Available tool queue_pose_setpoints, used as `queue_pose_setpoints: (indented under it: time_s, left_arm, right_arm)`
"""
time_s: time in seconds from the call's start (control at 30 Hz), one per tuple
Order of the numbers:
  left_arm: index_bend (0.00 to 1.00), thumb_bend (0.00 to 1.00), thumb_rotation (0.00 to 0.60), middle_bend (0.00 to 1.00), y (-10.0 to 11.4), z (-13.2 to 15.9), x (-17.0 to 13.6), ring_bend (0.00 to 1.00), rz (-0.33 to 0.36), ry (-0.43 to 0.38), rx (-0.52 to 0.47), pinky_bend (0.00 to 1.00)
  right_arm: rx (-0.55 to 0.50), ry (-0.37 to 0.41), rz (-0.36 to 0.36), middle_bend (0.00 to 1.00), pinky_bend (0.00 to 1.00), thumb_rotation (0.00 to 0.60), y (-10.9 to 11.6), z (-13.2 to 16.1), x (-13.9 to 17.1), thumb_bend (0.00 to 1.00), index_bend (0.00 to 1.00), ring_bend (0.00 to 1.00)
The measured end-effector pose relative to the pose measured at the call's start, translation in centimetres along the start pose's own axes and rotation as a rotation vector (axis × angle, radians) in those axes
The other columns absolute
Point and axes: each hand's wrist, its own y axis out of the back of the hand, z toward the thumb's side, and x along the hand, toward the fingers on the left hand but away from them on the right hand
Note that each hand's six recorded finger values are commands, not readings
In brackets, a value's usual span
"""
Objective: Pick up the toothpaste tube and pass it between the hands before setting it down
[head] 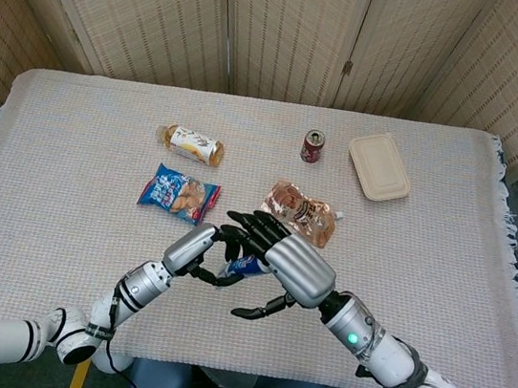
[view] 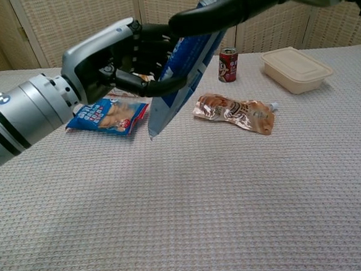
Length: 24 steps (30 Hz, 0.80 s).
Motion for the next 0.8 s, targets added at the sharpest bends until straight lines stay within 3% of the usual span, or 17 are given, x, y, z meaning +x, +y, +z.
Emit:
queue_pose_setpoints:
  time_s: [0.5,0.8]
  left_arm:
    - [0.69,0.66,0.600,0.75,0.3,-3.2,-1.4,0.61,-0.052,0.061,0.270,0.57]
    - [0.65,0.64,0.600,0.74,0.4,-5.7,-1.5,0.57,-0.118,0.148,0.588,0.52]
  right_arm:
    - [-0.013,-0.050,-0.088,0.00,0.00,0.272,3.7,-1.7,3.1,0.12,0.00,0.00]
    - [0.033,-0.113,-0.107,0.00,0.00,0.272,4.4,-3.5,5.0,0.12,0.00,0.00]
